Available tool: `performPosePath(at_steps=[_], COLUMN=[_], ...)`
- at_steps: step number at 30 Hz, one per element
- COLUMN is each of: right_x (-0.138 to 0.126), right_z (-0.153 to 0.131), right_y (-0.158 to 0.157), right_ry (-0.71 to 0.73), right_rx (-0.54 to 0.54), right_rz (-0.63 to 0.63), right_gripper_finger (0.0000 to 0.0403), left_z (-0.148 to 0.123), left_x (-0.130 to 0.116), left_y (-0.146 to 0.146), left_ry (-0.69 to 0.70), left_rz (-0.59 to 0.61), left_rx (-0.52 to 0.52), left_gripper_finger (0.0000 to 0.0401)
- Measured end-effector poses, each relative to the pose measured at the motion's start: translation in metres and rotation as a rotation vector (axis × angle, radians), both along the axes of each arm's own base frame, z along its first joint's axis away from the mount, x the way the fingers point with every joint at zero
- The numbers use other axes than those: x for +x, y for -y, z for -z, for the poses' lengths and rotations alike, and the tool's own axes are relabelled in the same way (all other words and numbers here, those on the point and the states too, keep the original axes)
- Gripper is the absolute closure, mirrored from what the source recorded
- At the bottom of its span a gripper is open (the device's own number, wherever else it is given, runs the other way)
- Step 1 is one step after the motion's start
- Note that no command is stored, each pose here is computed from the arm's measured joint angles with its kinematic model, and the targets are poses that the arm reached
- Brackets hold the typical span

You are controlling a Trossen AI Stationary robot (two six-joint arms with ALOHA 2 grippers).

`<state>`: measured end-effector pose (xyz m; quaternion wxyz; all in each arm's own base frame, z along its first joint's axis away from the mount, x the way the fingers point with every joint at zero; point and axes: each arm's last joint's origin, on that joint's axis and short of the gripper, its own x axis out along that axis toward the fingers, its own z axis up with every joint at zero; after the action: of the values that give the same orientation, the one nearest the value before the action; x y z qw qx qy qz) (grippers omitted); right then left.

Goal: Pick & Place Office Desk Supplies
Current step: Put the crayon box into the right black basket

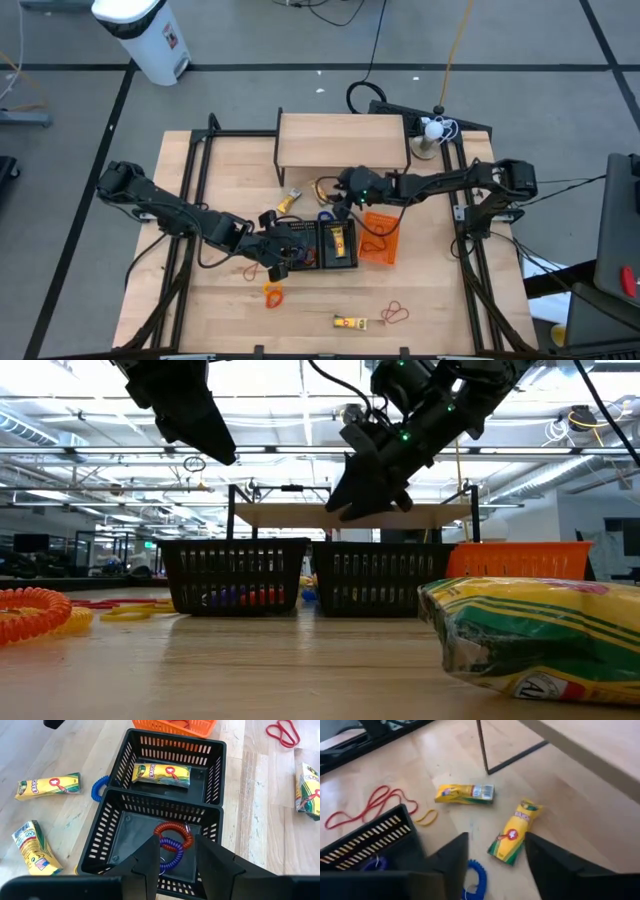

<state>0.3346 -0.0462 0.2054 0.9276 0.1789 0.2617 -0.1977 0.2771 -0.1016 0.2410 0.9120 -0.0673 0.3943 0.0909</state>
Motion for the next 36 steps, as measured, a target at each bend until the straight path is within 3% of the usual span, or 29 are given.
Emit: performPosePath(at_steps=[3, 7, 28, 36], right_x=[0.000, 0.004, 0.025, 0.025], right_z=[0.000, 0.010, 0.063, 0.062], right_y=[-0.002, -0.008, -0.017, -0.015], right_ry=[0.010, -0.019, -0.046, -0.030], right_rx=[0.024, -0.018, 0.050, 0.044], right_rz=[0.020, 0.068, 0.148, 0.177], right_gripper_finger=[0.0169, 0.0155, 0.0181, 0.0181], left_z=[0.000, 0.000, 0.000, -0.001], left_x=[0.000, 0.000, 0.000, 0.001], left_y=[0.000, 0.000, 0.001, 0.001], left_ry=[0.000, 0.000, -0.002, 0.007], left_rz=[0.001, 0.003, 0.013, 0.016], left_rx=[0.001, 0.002, -0.023, -0.030], left_gripper_finger=[0.0279, 0.0279, 0.0279, 0.0279])
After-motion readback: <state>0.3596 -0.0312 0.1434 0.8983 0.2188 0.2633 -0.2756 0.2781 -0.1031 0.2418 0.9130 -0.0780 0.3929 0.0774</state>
